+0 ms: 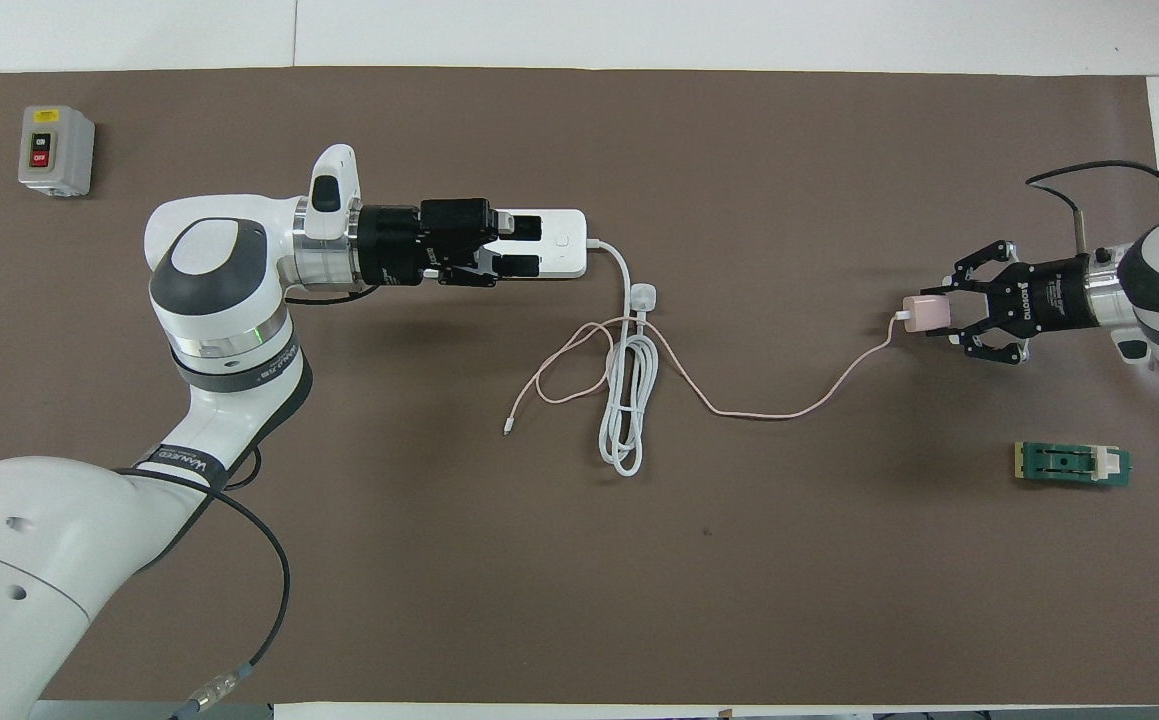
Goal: Plug charger into power strip
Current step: 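Lift the charger with the right gripper while the left gripper grasps the strip, then carry the charger with the right gripper toward the left gripper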
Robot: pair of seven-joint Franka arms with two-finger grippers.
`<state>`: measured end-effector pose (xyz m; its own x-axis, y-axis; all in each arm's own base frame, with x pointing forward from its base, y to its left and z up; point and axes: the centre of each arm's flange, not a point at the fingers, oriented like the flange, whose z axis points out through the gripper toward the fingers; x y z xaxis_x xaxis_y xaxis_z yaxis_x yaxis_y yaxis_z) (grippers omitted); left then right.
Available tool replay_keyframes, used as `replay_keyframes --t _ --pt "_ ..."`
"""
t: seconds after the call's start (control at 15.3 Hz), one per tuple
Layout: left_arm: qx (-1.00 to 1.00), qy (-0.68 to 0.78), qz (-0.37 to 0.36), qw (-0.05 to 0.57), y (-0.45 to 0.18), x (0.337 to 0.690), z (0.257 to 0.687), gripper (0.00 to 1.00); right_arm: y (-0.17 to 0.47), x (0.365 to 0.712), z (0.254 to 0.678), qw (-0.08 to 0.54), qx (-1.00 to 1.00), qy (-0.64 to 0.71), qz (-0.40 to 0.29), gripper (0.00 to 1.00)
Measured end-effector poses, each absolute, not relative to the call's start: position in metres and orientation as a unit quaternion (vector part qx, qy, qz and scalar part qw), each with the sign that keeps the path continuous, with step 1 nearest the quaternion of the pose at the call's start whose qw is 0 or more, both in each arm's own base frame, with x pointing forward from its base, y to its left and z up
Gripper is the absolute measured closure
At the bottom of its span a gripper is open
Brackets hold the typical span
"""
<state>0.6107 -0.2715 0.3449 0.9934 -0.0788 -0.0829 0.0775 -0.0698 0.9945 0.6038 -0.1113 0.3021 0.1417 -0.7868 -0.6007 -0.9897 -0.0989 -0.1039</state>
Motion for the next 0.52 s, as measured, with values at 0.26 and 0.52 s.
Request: replay_keyframes --t 0.26,0.52 --pt "0.71 -0.006 -0.038 0.703 -0.287 0.61 0.333 0.0 -0.026 0.626 0.357 0.242 -0.715 0.622 0.207 0.52" --pt "0.708 0.007 -0.022 0.706 -0.297 0.61 0.327 0.0 0.067 0.628 0.406 0.232 -0.705 0.634 0.215 0.52"
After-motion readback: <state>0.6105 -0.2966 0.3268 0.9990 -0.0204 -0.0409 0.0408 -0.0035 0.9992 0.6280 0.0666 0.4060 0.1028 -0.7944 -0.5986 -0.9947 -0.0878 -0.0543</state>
